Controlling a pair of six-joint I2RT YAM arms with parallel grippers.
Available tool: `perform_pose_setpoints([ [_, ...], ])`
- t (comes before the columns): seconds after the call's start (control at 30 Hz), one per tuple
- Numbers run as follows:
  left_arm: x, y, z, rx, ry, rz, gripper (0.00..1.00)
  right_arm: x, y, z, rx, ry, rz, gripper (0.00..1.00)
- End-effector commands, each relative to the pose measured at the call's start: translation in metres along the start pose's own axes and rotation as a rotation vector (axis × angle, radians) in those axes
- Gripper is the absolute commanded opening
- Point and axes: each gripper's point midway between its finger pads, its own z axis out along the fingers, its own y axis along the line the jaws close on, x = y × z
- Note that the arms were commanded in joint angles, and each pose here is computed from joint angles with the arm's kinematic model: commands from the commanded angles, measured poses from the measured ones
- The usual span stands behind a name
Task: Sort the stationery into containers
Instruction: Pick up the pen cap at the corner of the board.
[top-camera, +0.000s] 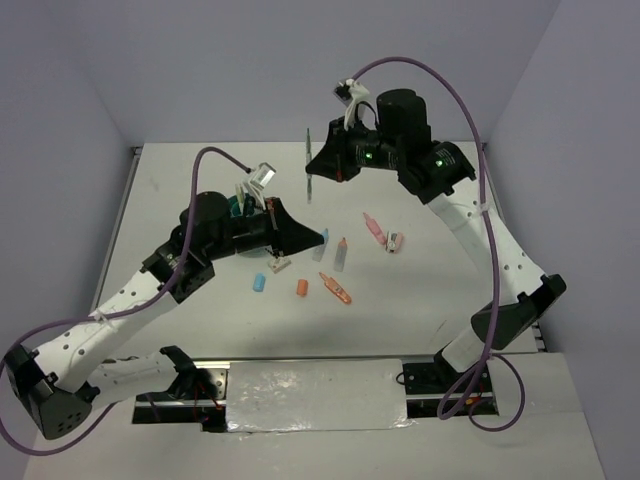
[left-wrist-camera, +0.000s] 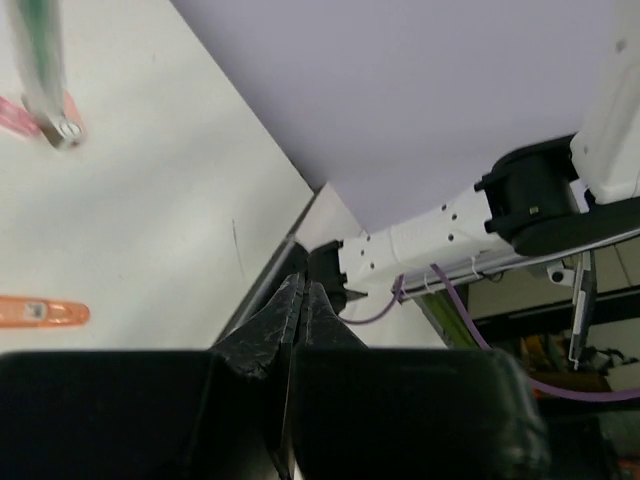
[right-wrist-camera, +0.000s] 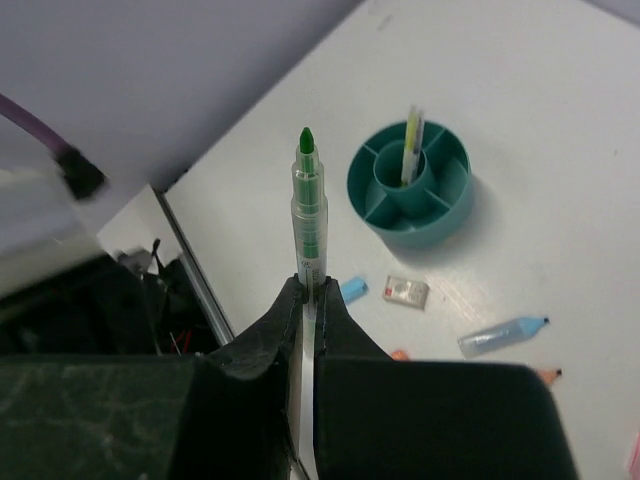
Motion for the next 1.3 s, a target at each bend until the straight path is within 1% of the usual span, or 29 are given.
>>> perform_pose_setpoints([
  [0.0, -0.018, 0.01, -0.011, -0.072, -0.032, 0.06, 0.0, -0.011, 0.005, -0.022, 0.014, -0.078, -0.067, 0.0],
  [0.03, -0.026, 0.011, -0.018, -0.091, -0.059, 0.074, 0.01, -0.01, -0.001, -0.025, 0.044, -0.085, -0.063, 0.0],
  [0.07, -0.036, 0.011, -0.026, -0.121, -0.089, 0.082, 0.04, 0.0, -0.008, -0.026, 0.06, -0.069, -0.048, 0.0],
  [0.1, -0.047, 0.03, -0.038, -0.222, -0.134, 0.07, 0.13, -0.004, -0.003, -0.038, 0.06, -0.098, -0.056, 0.0],
  [0.17, -0.068, 0.035, -0.06, -0.323, -0.204, 0.103, 0.24, 0.006, -0.011, -0.044, 0.08, -0.097, -0.036, 0.0],
  [0.2, -0.081, 0.047, -0.072, -0.41, -0.254, 0.108, 0.33, 0.007, -0.007, -0.052, 0.079, -0.113, -0.042, 0.0],
  [0.27, -0.091, 0.053, -0.09, -0.518, -0.276, 0.136, 0.44, 0.021, -0.014, -0.054, 0.09, -0.092, -0.025, 0.0],
  [0.3, -0.103, 0.064, -0.103, -0.616, -0.328, 0.138, 0.55, 0.022, -0.012, -0.059, 0.089, -0.097, -0.026, 0.0],
  [0.33, -0.106, 0.069, -0.112, -0.685, -0.324, 0.127, 0.64, 0.033, -0.017, -0.057, 0.093, -0.075, -0.012, 0.0],
  [0.37, -0.109, 0.076, -0.118, -0.736, -0.335, 0.12, 0.68, 0.037, -0.016, -0.057, 0.089, -0.073, -0.008, 0.0],
  [0.4, -0.114, 0.084, -0.125, -0.79, -0.35, 0.106, 0.75, 0.039, -0.015, -0.062, 0.091, -0.078, -0.004, 0.0],
  [0.47, -0.118, 0.098, -0.133, -0.878, -0.344, 0.071, 0.81, 0.052, -0.018, -0.061, 0.089, -0.058, 0.013, 0.0],
  [0.5, -0.121, 0.105, -0.138, -0.92, -0.349, 0.05, 0.87, 0.056, -0.017, -0.061, 0.086, -0.051, 0.017, 0.0],
  [0.53, -0.125, 0.114, -0.14, -0.966, -0.356, 0.03, 0.89, 0.061, -0.018, -0.062, 0.087, -0.042, 0.021, 0.0],
  [0.57, -0.122, 0.121, -0.145, -1.008, -0.337, 0.012, 0.91, 0.064, -0.019, -0.063, 0.09, -0.033, 0.026, 0.0],
  [0.6, -0.124, 0.135, -0.149, -1.061, -0.331, -0.012, 0.97, 0.066, -0.018, -0.063, 0.091, -0.029, 0.028, 0.0],
  [0.67, -0.13, 0.148, -0.161, -1.124, -0.342, -0.053, 0.99, 0.072, -0.018, -0.067, 0.096, -0.021, 0.034, 0.0],
  [0.73, -0.132, 0.168, -0.16, -1.173, -0.318, -0.098, 0.99, 0.081, -0.018, -0.07, 0.098, -0.006, 0.042, 0.0],
  [0.77, -0.132, 0.181, -0.169, -1.221, -0.313, -0.137, 0.99, 0.083, -0.018, -0.071, 0.1, -0.001, 0.046, 0.0],
  [0.87, -0.136, 0.225, -0.168, -1.322, -0.293, -0.263, 0.99, 0.097, -0.018, -0.073, 0.096, 0.029, 0.059, 0.0],
  [0.93, -0.148, 0.233, -0.17, -1.348, -0.334, -0.278, 0.99, 0.106, -0.018, -0.076, 0.101, 0.043, 0.065, 0.0],
  [0.97, -0.154, 0.249, -0.172, -1.379, -0.361, -0.303, 0.99, 0.108, -0.017, -0.078, 0.099, 0.042, 0.068, 0.0],
  [1.03, -0.17, 0.261, -0.178, -1.397, -0.414, -0.321, 0.99, 0.115, -0.016, -0.08, 0.093, 0.05, 0.073, 0.0],
  [1.07, -0.172, 0.282, -0.177, -1.432, -0.413, -0.347, 0.99, 0.118, -0.016, -0.081, 0.092, 0.051, 0.079, 0.0],
  [1.13, -0.196, 0.298, -0.184, -1.456, -0.484, -0.347, 0.99, 0.129, -0.015, -0.078, 0.074, 0.065, 0.103, 0.0],
  [1.17, -0.208, 0.319, -0.184, -1.504, -0.51, -0.348, 0.99, 0.138, -0.016, -0.076, 0.067, 0.08, 0.119, 0.0],
  [1.2, -0.213, 0.33, -0.185, -1.524, -0.519, -0.357, 0.99, 0.141, -0.013, -0.075, 0.047, 0.079, 0.126, 0.0],
  [1.23, -0.21, 0.36, -0.185, -1.57, -0.5, -0.39, 0.99, 0.145, -0.013, -0.074, 0.038, 0.086, 0.145, 0.0],
  [1.27, -0.229, 0.362, -0.184, -1.558, -0.543, -0.385, 0.99, 0.153, -0.014, -0.072, 0.033, 0.102, 0.16, 0.0],
])
